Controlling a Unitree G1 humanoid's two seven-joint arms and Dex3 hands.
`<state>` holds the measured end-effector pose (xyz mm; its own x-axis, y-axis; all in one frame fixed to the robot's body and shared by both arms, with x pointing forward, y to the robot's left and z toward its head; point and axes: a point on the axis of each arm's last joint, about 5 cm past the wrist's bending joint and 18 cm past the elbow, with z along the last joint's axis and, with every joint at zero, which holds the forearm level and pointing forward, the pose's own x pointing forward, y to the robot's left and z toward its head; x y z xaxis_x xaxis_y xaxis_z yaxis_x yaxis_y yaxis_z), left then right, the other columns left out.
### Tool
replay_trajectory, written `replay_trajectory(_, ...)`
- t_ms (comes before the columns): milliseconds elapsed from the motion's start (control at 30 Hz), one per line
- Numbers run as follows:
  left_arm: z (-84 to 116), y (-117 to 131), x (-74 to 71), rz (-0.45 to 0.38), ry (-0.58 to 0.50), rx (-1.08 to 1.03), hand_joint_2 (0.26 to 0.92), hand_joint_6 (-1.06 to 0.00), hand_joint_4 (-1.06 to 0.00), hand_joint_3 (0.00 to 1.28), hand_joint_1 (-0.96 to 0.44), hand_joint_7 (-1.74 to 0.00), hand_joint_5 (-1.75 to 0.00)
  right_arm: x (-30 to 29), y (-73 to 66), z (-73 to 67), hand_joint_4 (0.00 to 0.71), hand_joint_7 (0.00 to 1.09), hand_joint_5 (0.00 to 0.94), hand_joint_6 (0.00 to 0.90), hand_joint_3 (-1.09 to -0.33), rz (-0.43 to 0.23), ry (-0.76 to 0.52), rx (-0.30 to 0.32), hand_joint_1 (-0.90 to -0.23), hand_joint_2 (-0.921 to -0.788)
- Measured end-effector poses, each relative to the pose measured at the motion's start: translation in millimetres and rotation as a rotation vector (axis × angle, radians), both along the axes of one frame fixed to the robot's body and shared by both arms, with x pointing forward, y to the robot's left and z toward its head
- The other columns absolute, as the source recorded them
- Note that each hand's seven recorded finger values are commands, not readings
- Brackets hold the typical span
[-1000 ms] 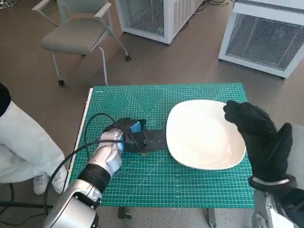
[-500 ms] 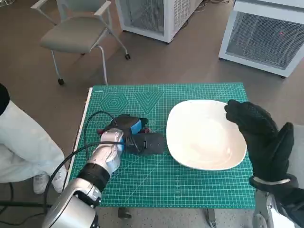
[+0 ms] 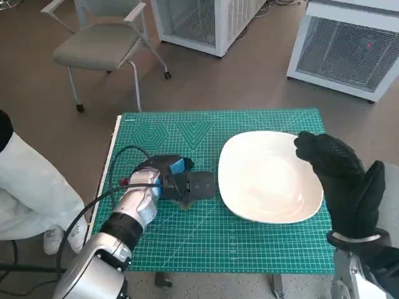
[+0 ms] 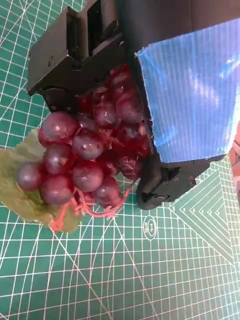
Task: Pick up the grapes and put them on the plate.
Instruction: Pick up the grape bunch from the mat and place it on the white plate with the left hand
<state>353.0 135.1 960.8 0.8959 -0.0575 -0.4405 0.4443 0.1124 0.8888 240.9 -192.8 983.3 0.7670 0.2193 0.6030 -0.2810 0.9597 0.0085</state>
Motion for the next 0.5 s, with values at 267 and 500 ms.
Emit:
replay_trajectory(267, 5.3, 2.7, 0.8, -0.006, -0.019, -0.005, 0.521, -0.57, -0.58, 0.91, 0.41, -0.04, -1.56, 0.2, 0.1, -0.1, 0.425, 0.96, 0.662, 0.171, -0.628, 0.000, 0.001, 0.000, -0.431, -0.921)
replay_trajectory(500, 10.6, 0.4, 1.1, -0.020, -0.024, -0.015, 0.551, -0.51, -0.58, 0.85, 0.40, -0.01, -1.53, 0.2, 0.2, 0.0, 0.425, 0.96, 0.663, 0.171, -0.628, 0.001, 0.001, 0.000, -0.432, -0.921)
